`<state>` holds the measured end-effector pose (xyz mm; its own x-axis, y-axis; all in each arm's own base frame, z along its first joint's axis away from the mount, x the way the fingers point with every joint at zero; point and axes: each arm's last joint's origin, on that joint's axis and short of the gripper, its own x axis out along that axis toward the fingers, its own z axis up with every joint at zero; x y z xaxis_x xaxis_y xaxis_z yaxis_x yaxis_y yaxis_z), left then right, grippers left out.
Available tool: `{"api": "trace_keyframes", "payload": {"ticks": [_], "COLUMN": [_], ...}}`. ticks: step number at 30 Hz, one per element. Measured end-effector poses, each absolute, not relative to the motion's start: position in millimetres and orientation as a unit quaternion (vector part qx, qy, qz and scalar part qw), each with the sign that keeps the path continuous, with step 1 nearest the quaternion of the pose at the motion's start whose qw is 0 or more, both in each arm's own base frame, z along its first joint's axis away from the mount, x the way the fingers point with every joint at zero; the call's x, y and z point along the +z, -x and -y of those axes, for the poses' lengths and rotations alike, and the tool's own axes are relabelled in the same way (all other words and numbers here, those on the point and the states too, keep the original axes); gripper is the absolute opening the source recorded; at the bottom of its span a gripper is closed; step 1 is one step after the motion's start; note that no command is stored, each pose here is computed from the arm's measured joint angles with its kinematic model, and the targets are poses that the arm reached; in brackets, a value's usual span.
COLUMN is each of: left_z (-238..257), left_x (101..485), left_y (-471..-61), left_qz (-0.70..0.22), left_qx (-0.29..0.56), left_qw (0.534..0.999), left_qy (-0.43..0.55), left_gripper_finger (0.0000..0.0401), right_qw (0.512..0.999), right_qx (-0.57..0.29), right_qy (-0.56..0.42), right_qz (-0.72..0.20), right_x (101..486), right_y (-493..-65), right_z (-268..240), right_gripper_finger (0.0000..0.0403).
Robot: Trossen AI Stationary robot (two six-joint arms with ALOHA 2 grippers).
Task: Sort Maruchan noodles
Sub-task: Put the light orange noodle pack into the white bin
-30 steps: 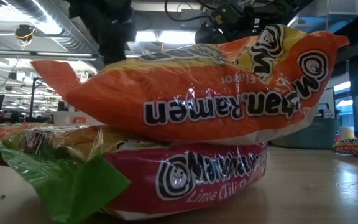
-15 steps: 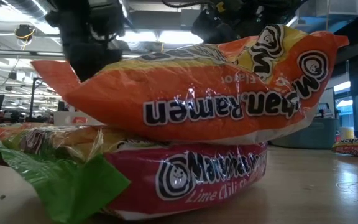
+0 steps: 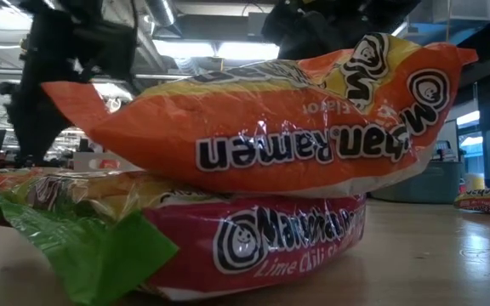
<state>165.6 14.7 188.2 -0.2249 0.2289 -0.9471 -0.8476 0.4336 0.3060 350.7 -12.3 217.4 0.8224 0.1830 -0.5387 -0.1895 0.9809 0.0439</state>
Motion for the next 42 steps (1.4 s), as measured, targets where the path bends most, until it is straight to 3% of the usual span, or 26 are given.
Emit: {"api": "trace_keyframes", "payload": {"ticks": [5,10,17,24,34,42], "left_z": [-11.4,-1.0,27.8,57.2,58.9,49.8], "left_x": [161.7,149.6,154.7,155.6,220.9,230.9], "left_y": [-160.6,-173.4,-205.9,-225.4,-216.6,-211.6], "left_qz": [-0.63,-0.62,-0.532,-0.47,-0.432,-0.375], "left_qx": [0.438,0.333,0.176,0.058,0.102,0.179], "left_qw": [0.599,0.682,0.812,0.872,0.879,0.899], "left_qy": [0.228,0.2,0.162,0.124,0.172,0.136], "left_gripper_finger": [0.0146,0.0146,0.0146,0.0146,0.0146,0.0153], "right_qw": [0.958,0.957,0.955,0.956,0.971,0.967], "right_qx": [0.092,0.105,0.112,0.101,0.099,0.097], "right_qy": [0.006,0.007,0.003,-0.016,-0.043,-0.068], "right_qz": [-0.27,-0.27,-0.273,-0.275,-0.214,-0.225], "right_x": [209.4,207.3,207.1,207.2,206.3,171.1], "right_y": [-348.2,-346.8,-345.6,-345.8,-359.0,-377.3], "right_z": [-5.7,-21.1,-34.6,-33.2,-34.7,-36.5], "right_gripper_finger": [0.024,0.024,0.024,0.024,0.024,0.024]}}
